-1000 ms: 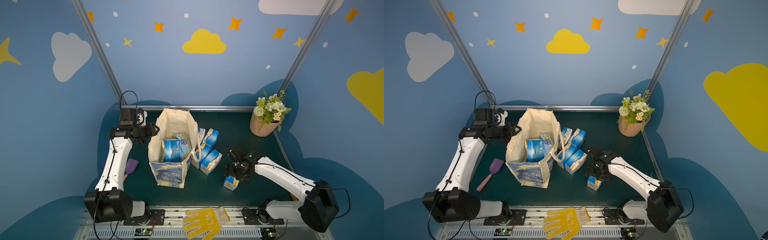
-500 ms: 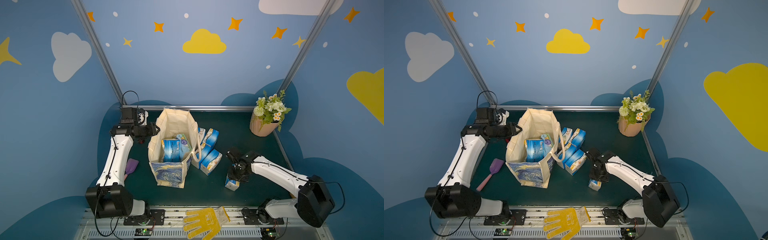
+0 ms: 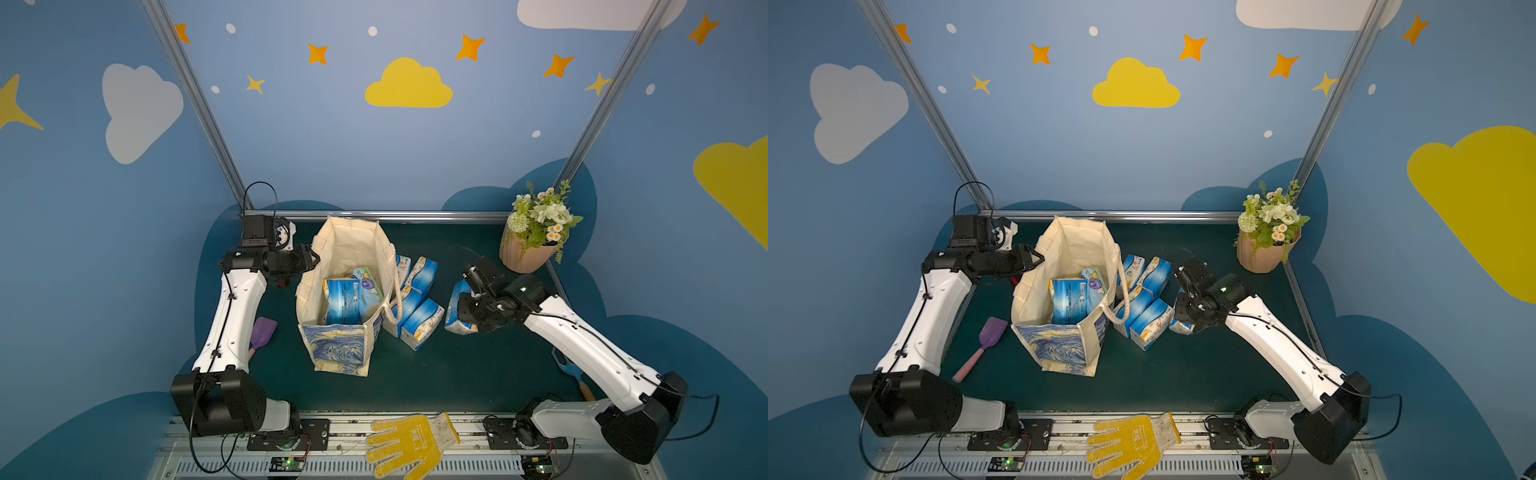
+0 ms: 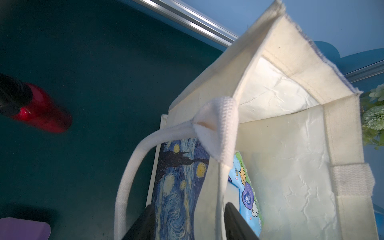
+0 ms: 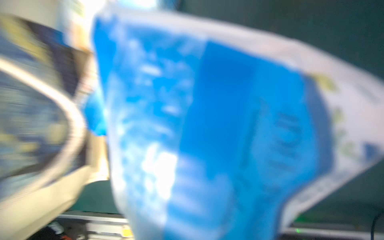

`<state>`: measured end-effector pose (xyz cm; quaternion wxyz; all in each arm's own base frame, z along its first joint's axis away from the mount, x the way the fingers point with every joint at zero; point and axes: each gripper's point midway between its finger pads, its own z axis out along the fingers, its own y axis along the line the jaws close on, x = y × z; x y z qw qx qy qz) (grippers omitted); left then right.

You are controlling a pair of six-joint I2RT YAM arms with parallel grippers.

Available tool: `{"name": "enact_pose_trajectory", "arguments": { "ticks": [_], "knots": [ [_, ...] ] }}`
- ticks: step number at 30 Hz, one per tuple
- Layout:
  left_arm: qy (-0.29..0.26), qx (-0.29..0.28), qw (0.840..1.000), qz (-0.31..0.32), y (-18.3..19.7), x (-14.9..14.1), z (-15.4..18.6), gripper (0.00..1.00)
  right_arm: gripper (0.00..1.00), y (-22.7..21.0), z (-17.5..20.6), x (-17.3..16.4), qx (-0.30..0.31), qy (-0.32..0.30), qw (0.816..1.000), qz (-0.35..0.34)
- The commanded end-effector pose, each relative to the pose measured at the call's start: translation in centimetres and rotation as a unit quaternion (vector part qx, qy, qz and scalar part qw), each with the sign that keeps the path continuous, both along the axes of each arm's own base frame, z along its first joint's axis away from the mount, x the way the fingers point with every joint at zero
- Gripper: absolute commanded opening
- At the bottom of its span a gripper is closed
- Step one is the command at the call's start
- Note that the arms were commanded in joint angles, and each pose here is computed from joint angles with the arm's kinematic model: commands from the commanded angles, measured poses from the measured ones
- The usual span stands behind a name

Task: Put tissues into the canvas bag
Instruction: Pick up the pack of facial tissues from the center of the board, then place the pack of facial tissues in the canvas bag.

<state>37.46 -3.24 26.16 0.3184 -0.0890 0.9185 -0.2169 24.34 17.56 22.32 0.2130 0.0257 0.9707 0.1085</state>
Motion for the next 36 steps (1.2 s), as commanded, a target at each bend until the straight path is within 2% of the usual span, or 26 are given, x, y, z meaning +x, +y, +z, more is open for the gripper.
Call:
{"name": "enact_pose_trajectory", "arguments": {
  "ticks": [1,4,8,11,14,19,26,30,31,36],
  "knots": [
    [-0.022,0.003,1.000,0.008,0.3,-0.2,1.6,0.08,0.04,0.9,5.8,1.2,0.007,-0.081,0.995,0.057],
    [-0.027,-0.006,1.000,0.006,0.0,-0.1,2.0,0.08,0.04,4.9,11.4,2.7,0.069,-0.167,0.976,0.124],
    [-0.031,-0.016,0.999,0.000,-0.3,0.0,2.4,0.04,0.04,11.1,18.6,3.4,0.146,-0.265,0.928,0.216],
    [-0.031,-0.018,0.999,-0.001,-0.4,-0.1,2.6,0.04,0.06,16.0,21.3,3.5,0.166,-0.289,0.899,0.283],
    [-0.033,-0.017,0.999,0.001,-0.3,0.0,2.7,0.04,0.10,20.9,21.0,3.9,0.178,-0.273,0.884,0.335],
    [-0.033,-0.014,0.999,0.002,-0.3,0.0,2.7,0.04,0.09,25.6,17.1,6.8,0.145,-0.240,0.892,0.356],
    [-0.034,-0.005,0.999,0.001,-0.1,-0.2,3.1,0.04,0.10,26.3,11.4,9.8,0.086,-0.200,0.918,0.331],
    [-0.032,-0.003,0.999,0.003,0.0,-0.4,3.1,0.04,0.19,27.2,8.0,10.0,0.080,-0.161,0.924,0.338],
    [-0.031,-0.002,1.000,0.005,0.0,-0.5,3.0,0.04,0.24,27.5,7.5,10.1,0.081,-0.156,0.924,0.340],
    [-0.030,-0.002,1.000,0.006,0.1,-0.7,3.1,0.04,0.38,28.1,6.3,10.4,0.080,-0.149,0.924,0.342]
  ]
}}
